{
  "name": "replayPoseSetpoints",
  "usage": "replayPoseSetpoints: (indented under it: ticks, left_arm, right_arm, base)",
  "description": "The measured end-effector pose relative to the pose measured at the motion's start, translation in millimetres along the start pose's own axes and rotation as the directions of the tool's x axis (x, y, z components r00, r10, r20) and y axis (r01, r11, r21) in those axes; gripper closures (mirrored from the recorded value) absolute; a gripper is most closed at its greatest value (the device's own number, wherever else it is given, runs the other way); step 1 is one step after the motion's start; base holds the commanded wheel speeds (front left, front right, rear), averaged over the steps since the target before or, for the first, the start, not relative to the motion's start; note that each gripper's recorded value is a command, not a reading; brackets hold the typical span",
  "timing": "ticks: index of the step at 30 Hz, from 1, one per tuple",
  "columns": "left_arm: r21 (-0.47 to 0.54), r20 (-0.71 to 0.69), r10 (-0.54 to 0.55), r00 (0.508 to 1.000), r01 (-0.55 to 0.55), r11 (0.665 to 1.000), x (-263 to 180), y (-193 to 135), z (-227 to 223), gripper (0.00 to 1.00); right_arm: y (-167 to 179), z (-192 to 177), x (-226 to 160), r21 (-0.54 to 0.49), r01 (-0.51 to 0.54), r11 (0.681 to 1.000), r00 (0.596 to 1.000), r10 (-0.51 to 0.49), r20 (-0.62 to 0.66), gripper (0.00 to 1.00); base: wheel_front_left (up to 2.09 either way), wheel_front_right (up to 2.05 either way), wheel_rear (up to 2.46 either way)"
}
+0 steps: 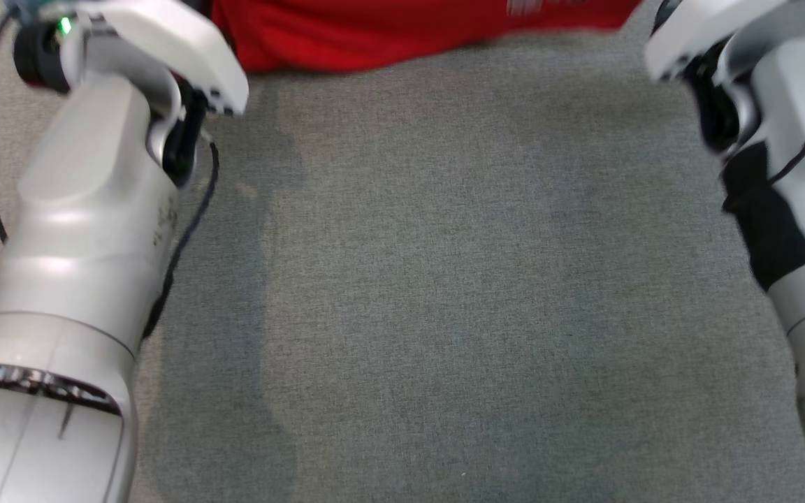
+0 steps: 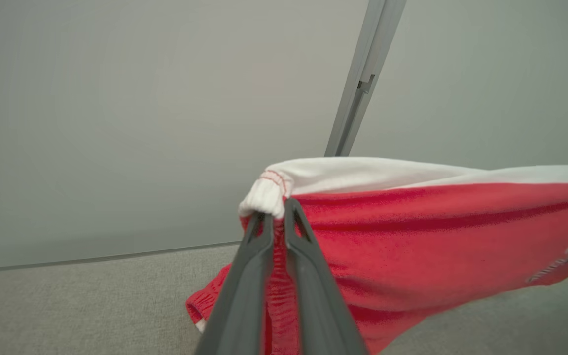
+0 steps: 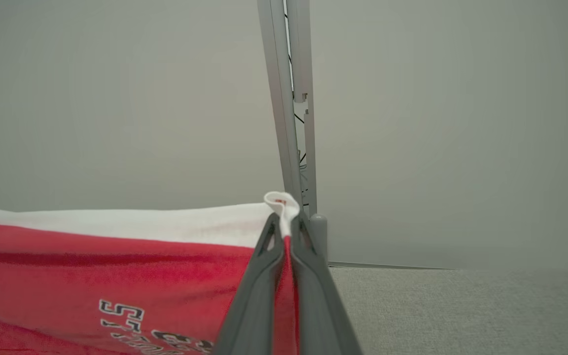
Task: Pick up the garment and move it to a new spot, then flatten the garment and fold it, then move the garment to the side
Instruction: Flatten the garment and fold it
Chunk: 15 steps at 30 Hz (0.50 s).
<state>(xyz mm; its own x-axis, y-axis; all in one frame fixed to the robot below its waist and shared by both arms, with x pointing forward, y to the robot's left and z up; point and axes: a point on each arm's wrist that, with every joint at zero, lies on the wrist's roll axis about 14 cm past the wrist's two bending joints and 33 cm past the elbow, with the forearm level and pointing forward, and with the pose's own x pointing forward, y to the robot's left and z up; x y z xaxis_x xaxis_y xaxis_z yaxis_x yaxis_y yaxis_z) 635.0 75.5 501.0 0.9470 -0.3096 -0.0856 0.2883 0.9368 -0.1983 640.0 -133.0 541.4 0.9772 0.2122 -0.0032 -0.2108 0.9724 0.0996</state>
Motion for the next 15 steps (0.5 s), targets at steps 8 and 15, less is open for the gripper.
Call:
replayPoseSetpoints:
  ticks: [8, 15]
  left_arm:
    - [-0.063, -0.143, 0.02, 0.99, -0.029, 0.998, -22, 3, -71, 1.0]
    - [-0.12, -0.172, -0.033, 0.985, 0.012, 0.993, -71, -21, -105, 1.0]
  right_arm:
    - [3, -91, -33, 0.092, 0.032, 0.995, 0.982, -0.014, -0.189, 1.0]
    - [21, -136, -90, 0.206, 0.03, 0.978, 0.969, 0.022, -0.247, 1.0]
  base:
    - [0.0, 0.0, 0.0]
    - [0.0, 0.0, 0.0]
